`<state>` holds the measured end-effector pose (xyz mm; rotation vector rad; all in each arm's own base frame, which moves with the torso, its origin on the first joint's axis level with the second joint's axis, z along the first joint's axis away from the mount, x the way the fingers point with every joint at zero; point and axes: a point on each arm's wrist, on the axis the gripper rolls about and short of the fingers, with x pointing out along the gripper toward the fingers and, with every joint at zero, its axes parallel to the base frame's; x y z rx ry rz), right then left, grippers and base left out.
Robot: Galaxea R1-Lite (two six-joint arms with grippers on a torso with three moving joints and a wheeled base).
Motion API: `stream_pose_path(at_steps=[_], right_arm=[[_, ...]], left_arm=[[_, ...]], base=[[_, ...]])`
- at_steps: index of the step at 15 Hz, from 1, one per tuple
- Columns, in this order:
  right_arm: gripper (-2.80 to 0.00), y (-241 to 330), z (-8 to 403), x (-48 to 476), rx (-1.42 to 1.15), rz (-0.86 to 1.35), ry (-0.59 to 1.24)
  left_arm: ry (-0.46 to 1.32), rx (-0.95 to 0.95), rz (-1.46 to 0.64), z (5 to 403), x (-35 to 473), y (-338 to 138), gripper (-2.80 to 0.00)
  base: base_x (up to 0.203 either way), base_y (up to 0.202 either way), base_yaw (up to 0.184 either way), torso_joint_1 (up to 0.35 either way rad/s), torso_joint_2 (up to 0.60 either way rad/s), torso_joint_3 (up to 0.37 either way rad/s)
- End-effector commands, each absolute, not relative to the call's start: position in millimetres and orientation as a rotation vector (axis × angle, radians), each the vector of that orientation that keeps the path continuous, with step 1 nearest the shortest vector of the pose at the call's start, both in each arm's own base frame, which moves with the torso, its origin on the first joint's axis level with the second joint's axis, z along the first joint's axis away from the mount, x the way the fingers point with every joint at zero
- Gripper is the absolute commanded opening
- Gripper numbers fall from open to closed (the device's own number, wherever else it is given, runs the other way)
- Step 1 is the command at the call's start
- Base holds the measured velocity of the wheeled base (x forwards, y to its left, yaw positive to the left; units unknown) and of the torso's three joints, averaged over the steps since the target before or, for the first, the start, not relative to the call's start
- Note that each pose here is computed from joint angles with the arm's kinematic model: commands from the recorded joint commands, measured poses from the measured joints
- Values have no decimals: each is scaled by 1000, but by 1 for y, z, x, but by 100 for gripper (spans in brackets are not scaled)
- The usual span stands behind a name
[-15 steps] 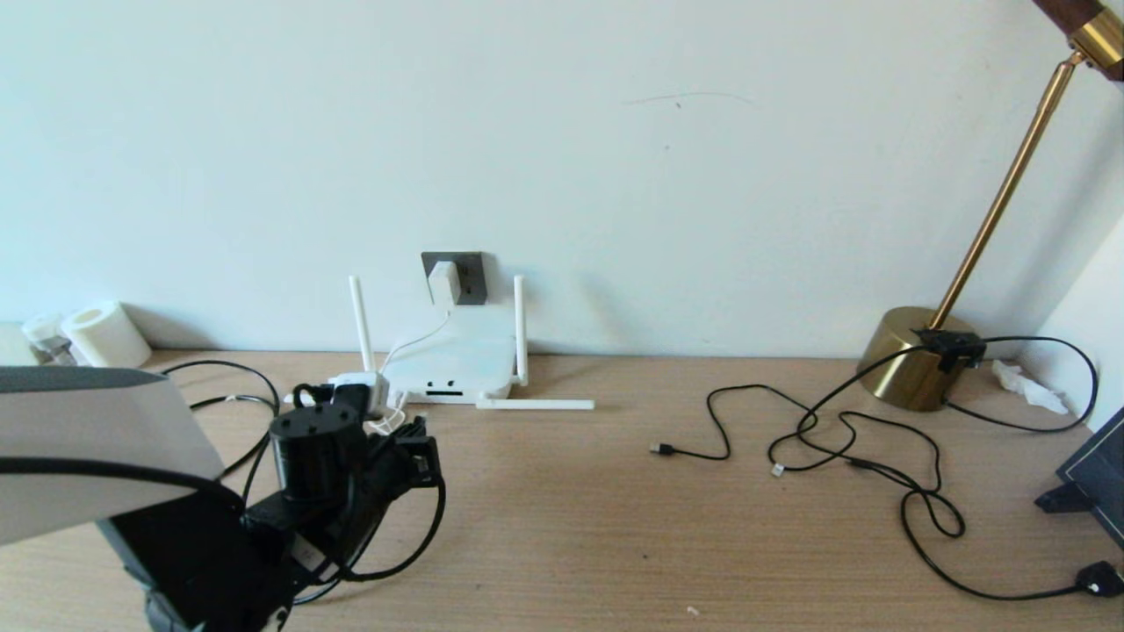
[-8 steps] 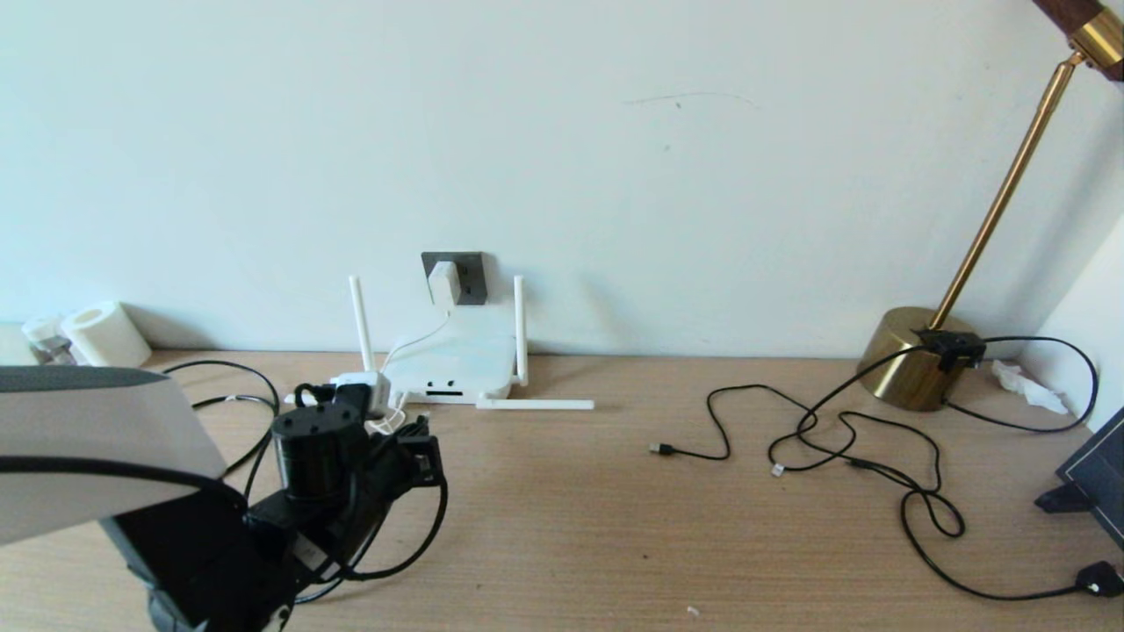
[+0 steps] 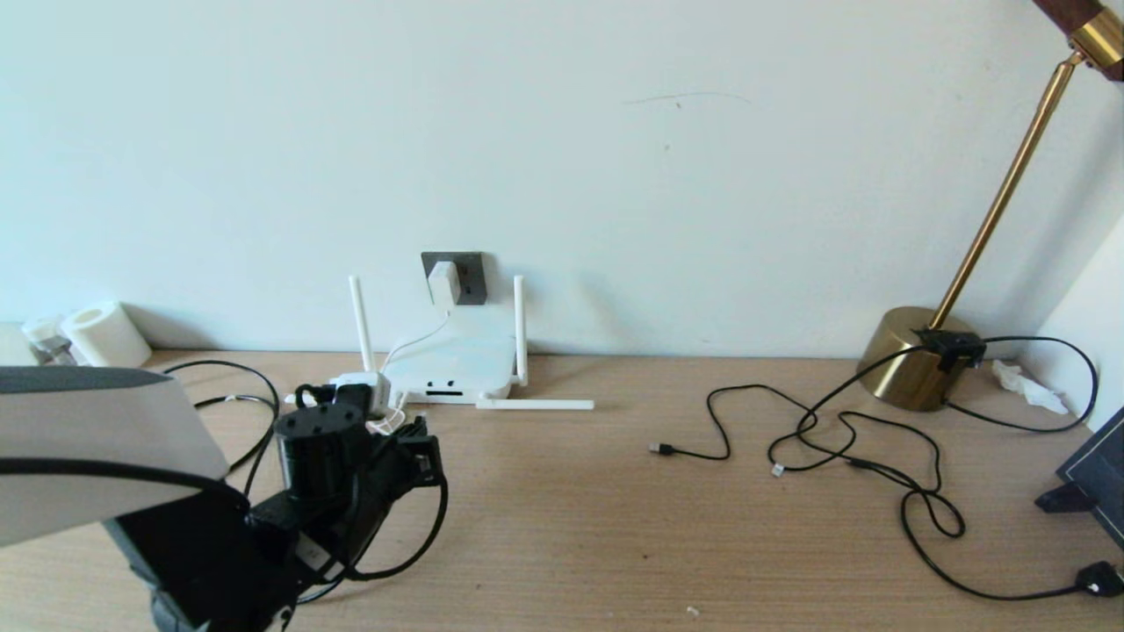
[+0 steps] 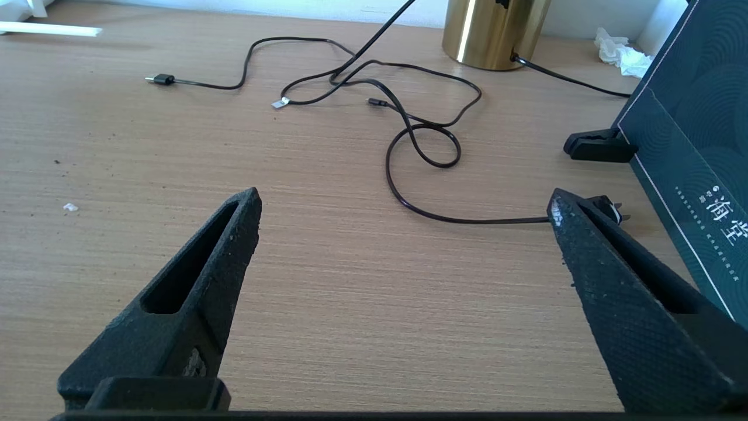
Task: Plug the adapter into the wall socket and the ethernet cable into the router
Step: Align cable and router interface
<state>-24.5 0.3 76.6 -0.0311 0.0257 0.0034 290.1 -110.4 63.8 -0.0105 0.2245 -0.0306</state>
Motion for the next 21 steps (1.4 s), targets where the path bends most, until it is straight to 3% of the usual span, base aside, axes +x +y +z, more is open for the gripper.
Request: stream_pose_path(at_steps=[1,21], right_arm=[[0,0,77,-24,-32,4,28],[0,0,76,-24,-32,4,29]], left_arm=[[224,-12,-30,62,292,-111,-280],[243,-36,-119,60,316,-99,-280]], base=[[0,0,0,0,0,0],[0,0,0,0,0,0]])
